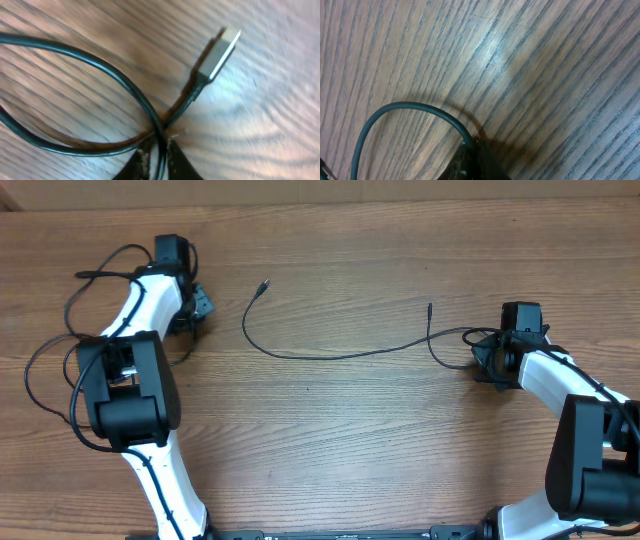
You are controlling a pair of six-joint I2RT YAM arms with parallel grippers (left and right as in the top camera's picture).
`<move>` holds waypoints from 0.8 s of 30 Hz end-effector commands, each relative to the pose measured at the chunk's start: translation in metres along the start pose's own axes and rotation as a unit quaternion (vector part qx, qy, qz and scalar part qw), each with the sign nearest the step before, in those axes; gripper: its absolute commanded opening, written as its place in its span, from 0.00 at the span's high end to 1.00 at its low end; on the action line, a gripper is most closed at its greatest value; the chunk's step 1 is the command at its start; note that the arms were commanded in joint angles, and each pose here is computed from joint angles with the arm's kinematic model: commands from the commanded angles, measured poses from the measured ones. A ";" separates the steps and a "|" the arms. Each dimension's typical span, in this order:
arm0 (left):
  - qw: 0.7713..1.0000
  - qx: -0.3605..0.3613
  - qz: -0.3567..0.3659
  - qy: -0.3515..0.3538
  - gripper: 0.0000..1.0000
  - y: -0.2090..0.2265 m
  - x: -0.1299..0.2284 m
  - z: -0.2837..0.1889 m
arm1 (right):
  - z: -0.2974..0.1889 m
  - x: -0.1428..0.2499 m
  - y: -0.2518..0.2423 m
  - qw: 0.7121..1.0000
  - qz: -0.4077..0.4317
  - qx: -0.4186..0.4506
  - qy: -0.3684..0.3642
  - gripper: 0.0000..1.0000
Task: Untangle cables
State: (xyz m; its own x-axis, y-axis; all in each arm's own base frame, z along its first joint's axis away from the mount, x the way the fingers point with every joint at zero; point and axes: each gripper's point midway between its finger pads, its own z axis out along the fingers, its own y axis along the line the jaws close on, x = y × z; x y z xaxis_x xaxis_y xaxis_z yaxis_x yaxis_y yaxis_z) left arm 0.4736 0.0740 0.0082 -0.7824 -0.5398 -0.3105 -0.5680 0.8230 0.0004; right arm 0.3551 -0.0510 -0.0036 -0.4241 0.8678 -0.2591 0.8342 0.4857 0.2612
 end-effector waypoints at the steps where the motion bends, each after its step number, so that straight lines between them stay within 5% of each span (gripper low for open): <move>1: 1.000 0.010 -0.025 0.004 0.64 0.002 -0.003 0.006 | 0.021 0.041 -0.033 0.996 -0.008 0.048 0.069 0.95; 5: 0.999 0.049 0.003 -0.019 0.60 -0.017 -0.027 -0.012 | 0.021 0.042 -0.033 0.996 -0.008 0.048 0.069 0.95; 10: 0.993 0.109 0.011 -0.050 0.12 -0.045 -0.065 -0.056 | 0.021 0.042 -0.033 0.996 -0.008 0.048 0.069 0.95; 13: 0.987 0.148 0.013 -0.055 0.07 -0.060 -0.079 -0.087 | 0.021 0.042 -0.033 0.996 -0.008 0.048 0.069 0.91; 19: 0.977 0.210 0.024 0.038 0.06 -0.080 -0.042 -0.115 | 0.021 0.044 -0.031 0.996 -0.019 0.042 0.078 0.37; 24: 0.974 0.183 0.060 0.122 0.06 -0.084 0.014 -0.108 | 0.019 0.059 -0.007 0.988 -0.086 -0.029 0.124 0.13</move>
State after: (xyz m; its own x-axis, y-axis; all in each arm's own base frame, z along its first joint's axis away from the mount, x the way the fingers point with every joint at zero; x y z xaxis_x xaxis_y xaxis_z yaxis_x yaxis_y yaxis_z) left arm 0.4964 0.0145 0.1157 -0.8471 -0.5060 -0.1624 -0.4461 0.8431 -0.3002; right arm 0.3711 -0.0301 0.0078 -0.5070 0.8283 -0.2384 0.7552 0.5602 0.3404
